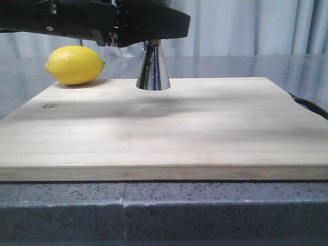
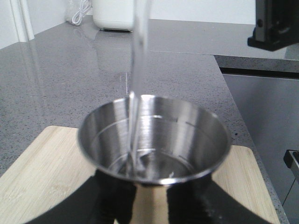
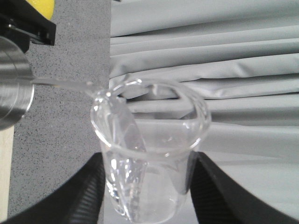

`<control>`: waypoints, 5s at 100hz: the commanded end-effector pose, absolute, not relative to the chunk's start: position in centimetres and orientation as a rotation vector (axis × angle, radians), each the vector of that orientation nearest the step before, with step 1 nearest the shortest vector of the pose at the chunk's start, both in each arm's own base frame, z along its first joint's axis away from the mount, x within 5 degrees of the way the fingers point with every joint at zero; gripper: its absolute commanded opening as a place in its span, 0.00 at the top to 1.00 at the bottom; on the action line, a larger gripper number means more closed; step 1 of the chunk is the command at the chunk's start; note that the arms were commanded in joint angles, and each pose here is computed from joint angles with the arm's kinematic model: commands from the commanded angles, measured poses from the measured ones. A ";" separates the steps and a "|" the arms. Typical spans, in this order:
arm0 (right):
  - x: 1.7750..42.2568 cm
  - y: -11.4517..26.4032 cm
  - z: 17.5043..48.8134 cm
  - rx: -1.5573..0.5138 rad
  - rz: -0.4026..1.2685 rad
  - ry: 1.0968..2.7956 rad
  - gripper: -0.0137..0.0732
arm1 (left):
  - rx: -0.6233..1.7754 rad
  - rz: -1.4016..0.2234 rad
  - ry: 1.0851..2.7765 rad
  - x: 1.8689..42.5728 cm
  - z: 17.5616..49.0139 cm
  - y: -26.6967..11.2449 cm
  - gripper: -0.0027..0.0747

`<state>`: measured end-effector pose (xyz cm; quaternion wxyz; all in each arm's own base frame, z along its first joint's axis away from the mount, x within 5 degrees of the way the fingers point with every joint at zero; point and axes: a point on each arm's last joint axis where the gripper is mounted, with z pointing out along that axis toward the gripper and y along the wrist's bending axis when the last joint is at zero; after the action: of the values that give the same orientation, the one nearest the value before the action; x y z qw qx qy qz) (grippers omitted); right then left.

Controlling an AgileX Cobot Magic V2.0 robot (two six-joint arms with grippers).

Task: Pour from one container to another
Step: 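Tilt the beaker with the right gripper, pouring liquid into the jigger, then tilt the beaker upright and lower it toward the board, then set the beaker on the board, open the right gripper, withdraw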

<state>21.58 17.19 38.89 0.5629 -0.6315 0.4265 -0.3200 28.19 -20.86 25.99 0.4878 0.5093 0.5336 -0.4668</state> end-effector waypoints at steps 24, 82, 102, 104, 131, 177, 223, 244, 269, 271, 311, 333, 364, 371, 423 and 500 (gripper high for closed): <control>21.1 17.0 41.0 -1.460 -0.813 0.892 0.51 | 1.176 -1.218 1.142 27.4 29.3 -21.1 0.66; 21.1 17.0 41.2 -1.479 -0.875 0.836 0.51 | 1.176 -1.218 1.142 27.4 29.3 -21.1 0.66; 21.1 17.0 41.2 -1.479 -0.876 0.835 0.51 | 1.176 -1.218 1.142 27.4 29.3 -21.1 0.66; 21.1 17.0 41.2 -1.479 -0.876 0.835 0.51 | 1.176 -1.218 1.142 27.4 29.3 -21.1 0.66; 21.1 17.0 41.0 -1.406 -0.744 0.956 0.51 | 1.176 -1.218 1.142 27.4 29.3 -21.1 0.66; 21.6 16.1 40.5 -0.944 -0.208 1.433 0.51 | 1.176 -1.218 1.142 27.4 29.3 -21.1 0.66; 24.7 9.5 37.1 -0.507 0.119 1.630 0.51 | 1.176 -1.218 1.142 27.4 29.3 -21.1 0.66; 24.9 7.1 33.3 -0.527 0.261 1.620 0.51 | 1.176 -1.218 1.142 27.4 29.3 -21.1 0.66; 26.6 6.0 30.1 -0.558 0.416 1.612 0.51 | 1.176 -1.218 1.142 27.4 29.3 -21.1 0.66; 26.7 6.0 30.0 -0.570 0.424 1.602 0.51 | 1.176 -1.218 1.142 27.4 29.3 -21.1 0.66; 29.7 5.9 25.2 -0.659 0.490 1.621 0.51 | 1.176 -1.218 1.142 27.4 29.3 -21.1 0.66; 30.7 5.8 23.6 -0.667 0.464 1.631 0.51 | 1.176 -1.218 1.142 27.4 29.3 -21.1 0.66; 32.2 5.8 23.6 -0.674 0.452 1.616 0.51 | 1.176 -1.218 1.142 27.4 29.3 -21.1 0.66; 32.3 5.8 23.3 -0.673 0.455 1.622 0.51 | 1.176 -1.218 1.142 27.4 29.3 -21.1 0.66; 32.4 5.7 22.8 -0.684 0.413 1.682 0.51 | 1.176 -1.218 1.142 27.4 29.3 -21.1 0.66; 31.2 6.0 23.1 -0.684 0.477 1.818 0.21 | 1.176 -1.218 1.142 27.4 29.3 -21.1 0.66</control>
<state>31.71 5.58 20.57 0.5267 -0.2745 0.7800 0.1971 28.18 -20.86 25.96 0.4869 0.5109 0.5334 -0.4663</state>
